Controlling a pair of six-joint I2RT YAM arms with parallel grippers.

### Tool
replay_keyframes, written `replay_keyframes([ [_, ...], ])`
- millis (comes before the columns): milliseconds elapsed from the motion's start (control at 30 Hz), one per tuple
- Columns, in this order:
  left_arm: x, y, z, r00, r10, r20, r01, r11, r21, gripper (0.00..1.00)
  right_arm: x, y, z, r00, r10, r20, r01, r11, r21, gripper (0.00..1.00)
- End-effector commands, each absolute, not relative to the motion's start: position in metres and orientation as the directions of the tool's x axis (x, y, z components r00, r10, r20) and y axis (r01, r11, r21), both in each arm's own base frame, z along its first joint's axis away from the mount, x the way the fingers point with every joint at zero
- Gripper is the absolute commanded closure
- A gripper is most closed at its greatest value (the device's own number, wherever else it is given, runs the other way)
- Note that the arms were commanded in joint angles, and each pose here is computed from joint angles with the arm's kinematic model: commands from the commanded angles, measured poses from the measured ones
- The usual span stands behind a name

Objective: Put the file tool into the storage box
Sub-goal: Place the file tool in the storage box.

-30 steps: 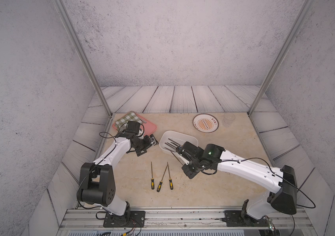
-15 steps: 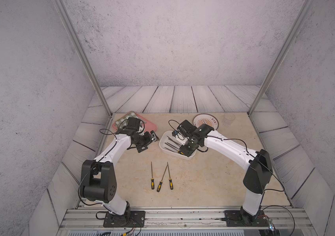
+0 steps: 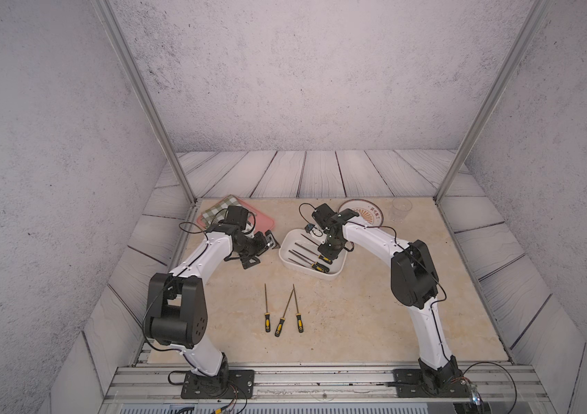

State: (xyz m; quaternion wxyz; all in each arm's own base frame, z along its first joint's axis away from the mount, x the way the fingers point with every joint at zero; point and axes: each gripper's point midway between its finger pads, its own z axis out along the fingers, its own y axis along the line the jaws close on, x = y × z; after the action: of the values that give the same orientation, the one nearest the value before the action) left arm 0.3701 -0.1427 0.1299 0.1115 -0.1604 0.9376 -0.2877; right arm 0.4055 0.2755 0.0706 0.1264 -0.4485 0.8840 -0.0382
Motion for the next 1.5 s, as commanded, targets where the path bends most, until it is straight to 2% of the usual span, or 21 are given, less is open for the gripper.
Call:
replay_keyframes([
  [0, 0.371, -0.146, 0.132, -0.929, -0.354, -0.103, -0.236, 0.785, -0.572, 0.01, 0.422, 0.28, 0.073, -0.547, -0.808, -0.217, -0.778, 0.587, -0.223, 0.92],
  [567, 0.365, -0.143, 0.12, -0.938, -0.338, -0.077, -0.246, 0.805, -0.539, 0.01, 0.433, 0.276, 0.045, -0.533, -0.828, -0.171, -0.79, 0.56, -0.249, 0.9],
  [700, 0.366, -0.144, 0.12, -0.94, -0.333, -0.076, -0.242, 0.806, -0.541, 0.01, 0.428, 0.279, 0.046, -0.542, -0.822, -0.174, -0.795, 0.568, -0.213, 0.78],
  [833, 0.368, -0.144, 0.123, -0.94, -0.331, -0.083, -0.235, 0.805, -0.545, 0.01, 0.422, 0.283, 0.055, -0.567, -0.8, -0.195, -0.784, 0.597, -0.171, 0.57],
  [933, 0.369, -0.144, 0.125, -0.94, -0.33, -0.09, -0.232, 0.806, -0.544, 0.01, 0.421, 0.289, 0.069, -0.586, -0.777, -0.231, -0.768, 0.623, -0.146, 0.53],
  [1100, 0.366, -0.139, 0.125, -0.94, -0.325, -0.105, -0.224, 0.819, -0.528, 0.01, 0.421, 0.296, 0.107, -0.667, -0.673, -0.319, -0.685, 0.723, -0.092, 0.52],
  [1300, 0.363, -0.127, 0.125, -0.932, -0.341, -0.122, -0.235, 0.826, -0.513, 0.01, 0.382, 0.302, 0.15, -0.804, -0.441, -0.4, -0.515, 0.852, 0.095, 0.51],
  [1467, 0.362, -0.121, 0.126, -0.925, -0.354, -0.139, -0.239, 0.826, -0.511, 0.01, 0.316, 0.308, 0.158, -0.86, -0.297, -0.414, -0.435, 0.851, 0.294, 0.48],
])
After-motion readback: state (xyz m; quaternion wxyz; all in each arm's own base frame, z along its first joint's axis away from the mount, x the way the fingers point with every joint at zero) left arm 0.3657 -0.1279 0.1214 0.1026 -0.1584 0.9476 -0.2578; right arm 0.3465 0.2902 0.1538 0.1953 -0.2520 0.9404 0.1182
